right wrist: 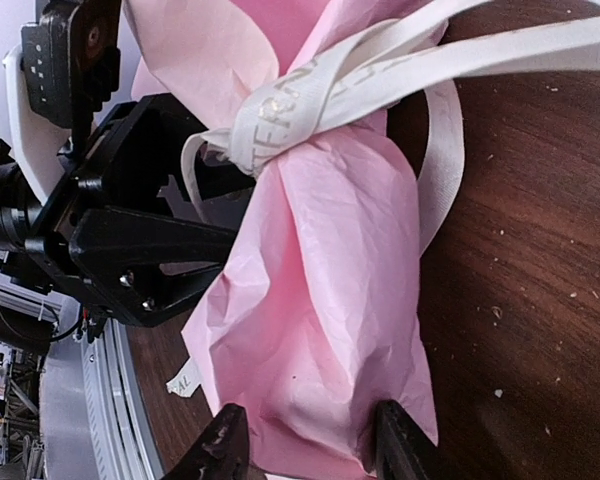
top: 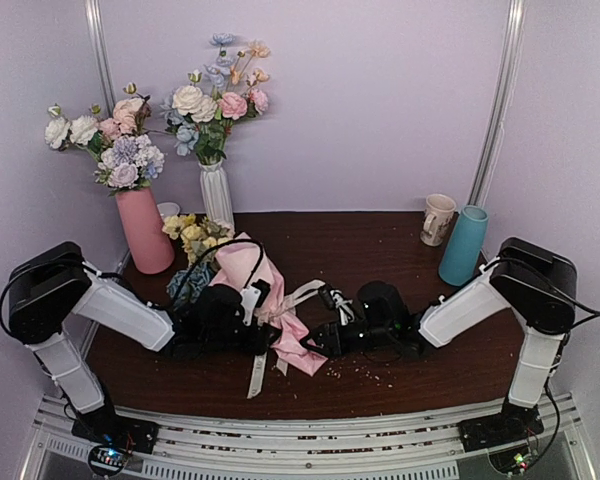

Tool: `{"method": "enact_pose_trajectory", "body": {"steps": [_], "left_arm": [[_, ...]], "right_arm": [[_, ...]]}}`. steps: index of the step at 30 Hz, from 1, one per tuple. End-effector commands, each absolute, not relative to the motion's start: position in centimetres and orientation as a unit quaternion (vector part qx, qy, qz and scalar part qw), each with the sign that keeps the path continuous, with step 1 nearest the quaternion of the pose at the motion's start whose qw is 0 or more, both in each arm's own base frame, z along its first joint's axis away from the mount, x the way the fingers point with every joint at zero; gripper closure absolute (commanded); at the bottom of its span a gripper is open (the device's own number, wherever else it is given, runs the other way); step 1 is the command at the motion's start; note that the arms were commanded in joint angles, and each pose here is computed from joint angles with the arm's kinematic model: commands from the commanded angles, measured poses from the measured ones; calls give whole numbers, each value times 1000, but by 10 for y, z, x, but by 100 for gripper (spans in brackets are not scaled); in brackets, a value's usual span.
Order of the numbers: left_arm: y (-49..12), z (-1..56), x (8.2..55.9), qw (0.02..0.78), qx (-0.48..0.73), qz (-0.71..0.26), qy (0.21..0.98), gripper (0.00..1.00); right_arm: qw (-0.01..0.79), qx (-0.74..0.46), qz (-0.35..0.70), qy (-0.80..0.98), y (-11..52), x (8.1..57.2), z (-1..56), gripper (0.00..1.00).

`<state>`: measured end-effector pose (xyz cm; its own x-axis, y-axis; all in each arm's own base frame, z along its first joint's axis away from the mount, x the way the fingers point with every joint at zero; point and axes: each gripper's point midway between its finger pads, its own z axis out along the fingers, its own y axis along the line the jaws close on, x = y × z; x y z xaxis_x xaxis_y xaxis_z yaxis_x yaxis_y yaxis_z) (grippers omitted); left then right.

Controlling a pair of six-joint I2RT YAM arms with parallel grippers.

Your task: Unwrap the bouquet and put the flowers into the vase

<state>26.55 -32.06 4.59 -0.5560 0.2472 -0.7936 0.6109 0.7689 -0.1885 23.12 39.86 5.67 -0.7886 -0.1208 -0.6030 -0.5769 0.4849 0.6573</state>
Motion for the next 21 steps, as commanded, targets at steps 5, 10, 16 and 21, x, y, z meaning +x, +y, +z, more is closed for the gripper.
{"method": "enact_pose_trajectory", "body": {"steps": [5,10,16,21], "left_arm": [[-398,80,295,442,345,-319,764,39],[-402,84,302,442,362,-297,765,33],[-355,80,293,428,326,-233,810,19],[-333,81,271,399,311,-239,829,21]], "right_arm": [[266,-223,443,826,394,222,57,55],[277,-230,419,834,386,224,54,54],[296,-245,380,841,375,229,55,45],[313,-256,352,844,369,235,65,37]]}}
